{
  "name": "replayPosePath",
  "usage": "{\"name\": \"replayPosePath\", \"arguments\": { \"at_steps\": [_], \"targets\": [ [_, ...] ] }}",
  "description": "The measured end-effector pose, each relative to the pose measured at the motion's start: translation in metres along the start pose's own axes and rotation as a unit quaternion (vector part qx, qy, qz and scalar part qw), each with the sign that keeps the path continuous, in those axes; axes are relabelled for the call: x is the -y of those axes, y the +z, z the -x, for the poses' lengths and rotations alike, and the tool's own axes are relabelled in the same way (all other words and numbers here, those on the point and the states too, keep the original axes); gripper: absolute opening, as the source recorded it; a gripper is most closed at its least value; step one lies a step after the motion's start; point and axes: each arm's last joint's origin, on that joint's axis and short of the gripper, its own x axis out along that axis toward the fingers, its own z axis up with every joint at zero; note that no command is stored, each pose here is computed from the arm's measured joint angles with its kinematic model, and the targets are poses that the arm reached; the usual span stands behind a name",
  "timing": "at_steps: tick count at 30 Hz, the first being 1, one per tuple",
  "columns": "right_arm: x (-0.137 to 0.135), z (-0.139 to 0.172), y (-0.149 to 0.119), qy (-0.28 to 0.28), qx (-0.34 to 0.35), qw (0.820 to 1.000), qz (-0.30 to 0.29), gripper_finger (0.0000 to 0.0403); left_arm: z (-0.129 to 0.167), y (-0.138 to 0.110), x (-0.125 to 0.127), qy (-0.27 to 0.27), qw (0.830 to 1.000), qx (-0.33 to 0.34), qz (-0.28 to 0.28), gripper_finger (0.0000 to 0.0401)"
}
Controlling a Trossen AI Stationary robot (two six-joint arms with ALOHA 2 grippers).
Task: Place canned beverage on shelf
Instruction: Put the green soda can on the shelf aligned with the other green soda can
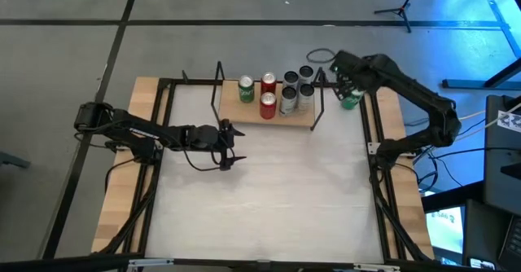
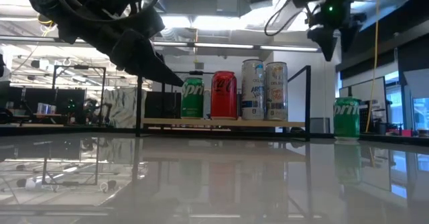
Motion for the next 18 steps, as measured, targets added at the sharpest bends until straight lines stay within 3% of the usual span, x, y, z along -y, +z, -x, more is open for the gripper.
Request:
{"name": "replayPosePath", "arguments": {
  "at_steps": [5,14,18],
  "targets": [
    [0.014,-0.018,0.015,0.040,-0.012,0.998,-0.037,0.0376,0.000,0.000,0.000,0.000,1.000,0.000,0.001,0.0396],
    [0.035,-0.060,0.029,0.038,-0.083,0.993,-0.080,0.0376,0.000,0.000,0.000,0.000,1.000,0.000,0.001,0.0396],
    [0.036,-0.075,0.033,0.074,-0.108,0.987,-0.094,0.0376,0.000,0.000,0.000,0.000,1.000,-0.001,0.001,0.0396]
  ]
}}
